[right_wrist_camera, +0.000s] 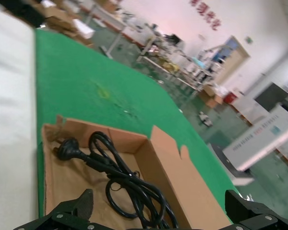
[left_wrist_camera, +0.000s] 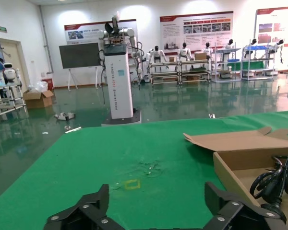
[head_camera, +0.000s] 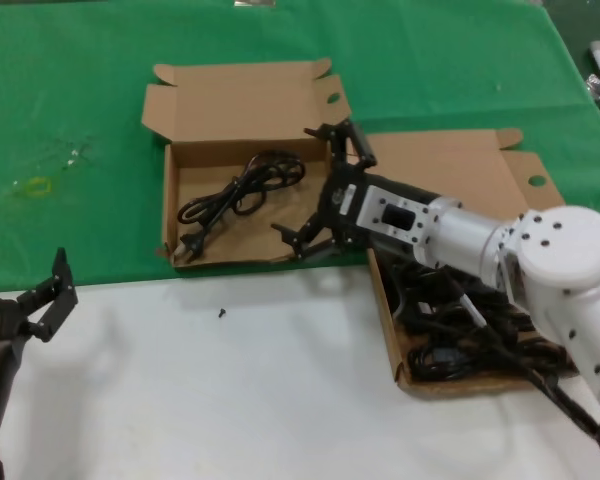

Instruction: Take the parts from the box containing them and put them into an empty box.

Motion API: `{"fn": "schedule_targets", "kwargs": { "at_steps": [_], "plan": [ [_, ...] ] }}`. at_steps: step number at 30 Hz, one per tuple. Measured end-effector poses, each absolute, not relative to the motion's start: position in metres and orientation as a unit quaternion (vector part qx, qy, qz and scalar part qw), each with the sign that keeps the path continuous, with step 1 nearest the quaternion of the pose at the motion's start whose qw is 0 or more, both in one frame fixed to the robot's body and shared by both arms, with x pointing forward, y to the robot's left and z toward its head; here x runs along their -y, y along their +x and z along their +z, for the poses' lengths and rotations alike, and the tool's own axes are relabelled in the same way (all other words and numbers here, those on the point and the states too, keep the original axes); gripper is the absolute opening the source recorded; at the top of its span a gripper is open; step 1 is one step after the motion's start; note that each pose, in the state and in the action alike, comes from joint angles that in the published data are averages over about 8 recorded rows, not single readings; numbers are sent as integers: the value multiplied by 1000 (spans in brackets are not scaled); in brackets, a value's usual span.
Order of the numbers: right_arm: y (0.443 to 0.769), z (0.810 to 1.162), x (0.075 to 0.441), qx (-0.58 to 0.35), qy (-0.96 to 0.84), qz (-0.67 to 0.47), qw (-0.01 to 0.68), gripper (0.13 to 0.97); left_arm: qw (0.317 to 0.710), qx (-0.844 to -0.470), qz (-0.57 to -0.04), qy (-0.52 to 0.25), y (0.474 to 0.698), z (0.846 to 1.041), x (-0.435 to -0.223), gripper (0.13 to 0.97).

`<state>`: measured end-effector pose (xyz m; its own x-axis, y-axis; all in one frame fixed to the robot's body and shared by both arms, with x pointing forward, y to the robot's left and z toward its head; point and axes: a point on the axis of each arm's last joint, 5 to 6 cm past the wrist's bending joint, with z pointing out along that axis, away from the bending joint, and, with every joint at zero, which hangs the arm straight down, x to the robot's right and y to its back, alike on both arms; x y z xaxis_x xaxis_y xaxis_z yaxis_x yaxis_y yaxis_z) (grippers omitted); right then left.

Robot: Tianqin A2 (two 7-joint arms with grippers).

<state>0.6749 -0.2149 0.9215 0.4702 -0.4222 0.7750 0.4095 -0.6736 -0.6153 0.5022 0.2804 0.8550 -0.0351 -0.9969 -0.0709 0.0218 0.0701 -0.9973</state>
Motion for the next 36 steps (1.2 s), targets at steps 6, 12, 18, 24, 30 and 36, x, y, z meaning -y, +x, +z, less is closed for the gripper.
{"fn": "schedule_targets", "kwargs": {
  "at_steps": [6,12,18,24,30,36],
  "plan": [
    [659,908,220,-64,-740,-518,424,966,513,-521,-496,-468,502,855,-280,707],
    [641,896,226,-124,-721,-520,442,966,513,-521,-496,-468,502,855,-280,819],
    [623,885,233,-183,-698,-521,457,966,513,-521,-496,-468,502,855,-280,860],
    [604,876,241,-241,-672,-520,469,966,513,-521,-496,-468,502,855,-280,928],
    [583,869,249,-297,-642,-519,479,966,513,-521,-496,-468,502,855,-280,956],
    [562,863,258,-350,-610,-518,486,966,513,-521,-496,-468,502,855,-280,966]
  ]
}}
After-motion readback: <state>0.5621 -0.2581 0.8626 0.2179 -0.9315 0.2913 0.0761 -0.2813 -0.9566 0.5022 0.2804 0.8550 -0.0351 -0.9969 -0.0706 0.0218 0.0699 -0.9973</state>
